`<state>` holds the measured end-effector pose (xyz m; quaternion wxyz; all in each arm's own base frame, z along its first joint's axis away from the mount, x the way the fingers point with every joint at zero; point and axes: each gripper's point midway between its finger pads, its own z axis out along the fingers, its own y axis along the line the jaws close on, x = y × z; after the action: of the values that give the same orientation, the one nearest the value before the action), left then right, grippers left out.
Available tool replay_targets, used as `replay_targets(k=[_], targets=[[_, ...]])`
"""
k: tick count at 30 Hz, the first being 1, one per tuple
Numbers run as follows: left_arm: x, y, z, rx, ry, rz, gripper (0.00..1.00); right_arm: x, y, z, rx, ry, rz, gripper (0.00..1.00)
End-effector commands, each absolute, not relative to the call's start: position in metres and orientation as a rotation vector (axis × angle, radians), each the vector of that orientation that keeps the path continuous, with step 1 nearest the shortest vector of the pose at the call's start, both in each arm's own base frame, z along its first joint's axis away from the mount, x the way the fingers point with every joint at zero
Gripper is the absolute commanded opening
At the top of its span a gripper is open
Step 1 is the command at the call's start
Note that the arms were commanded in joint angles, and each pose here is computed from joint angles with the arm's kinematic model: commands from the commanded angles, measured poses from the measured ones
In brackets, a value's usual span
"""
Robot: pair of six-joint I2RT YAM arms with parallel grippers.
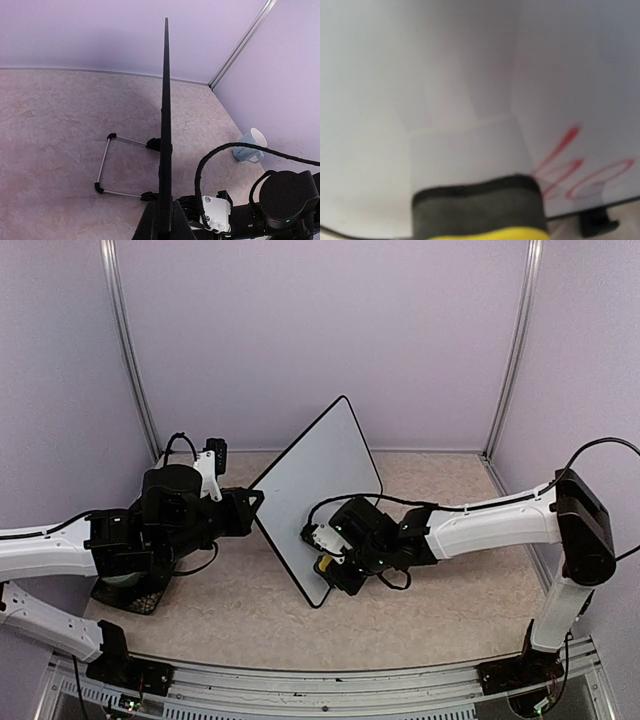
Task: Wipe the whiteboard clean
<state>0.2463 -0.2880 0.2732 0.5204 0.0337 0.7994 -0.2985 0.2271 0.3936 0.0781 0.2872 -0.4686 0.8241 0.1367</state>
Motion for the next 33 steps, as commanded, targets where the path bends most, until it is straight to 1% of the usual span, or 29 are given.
replay_targets(k=[1,4,8,12,17,24,28,33], targets=[[0.245,-0.292,0.286,0.042,1.893,-0.792,0.00,0.233,0.429,0.128,-1.218,2.028,0.488,0.00],[0.245,-0.290,0.284,0.043,1.897,-0.785,0.00,0.232,0.423,0.119,-1.227,2.044,0.462,0.00],[0.247,-0.289,0.282,0.040,1.898,-0.786,0.00,0.228,0.406,0.080,-1.249,2.142,0.403,0.00],[0.247,-0.288,0.280,0.042,1.899,-0.788,0.00,0.214,0.393,0.048,-1.284,2.219,0.408,0.00],[0.248,-0.288,0.280,0.042,1.899,-0.792,0.00,0.206,0.384,0.034,-1.294,2.253,0.403,0.00],[0.248,-0.289,0.277,0.039,1.902,-0.801,0.00,0.211,0.401,0.051,-1.295,2.200,0.435,0.00],[0.248,-0.290,0.276,0.041,1.905,-0.803,0.00,0.227,0.422,0.090,-1.243,2.106,0.438,0.00],[0.248,-0.289,0.277,0.037,1.904,-0.803,0.00,0.255,0.429,0.137,-1.125,2.017,0.398,0.00]])
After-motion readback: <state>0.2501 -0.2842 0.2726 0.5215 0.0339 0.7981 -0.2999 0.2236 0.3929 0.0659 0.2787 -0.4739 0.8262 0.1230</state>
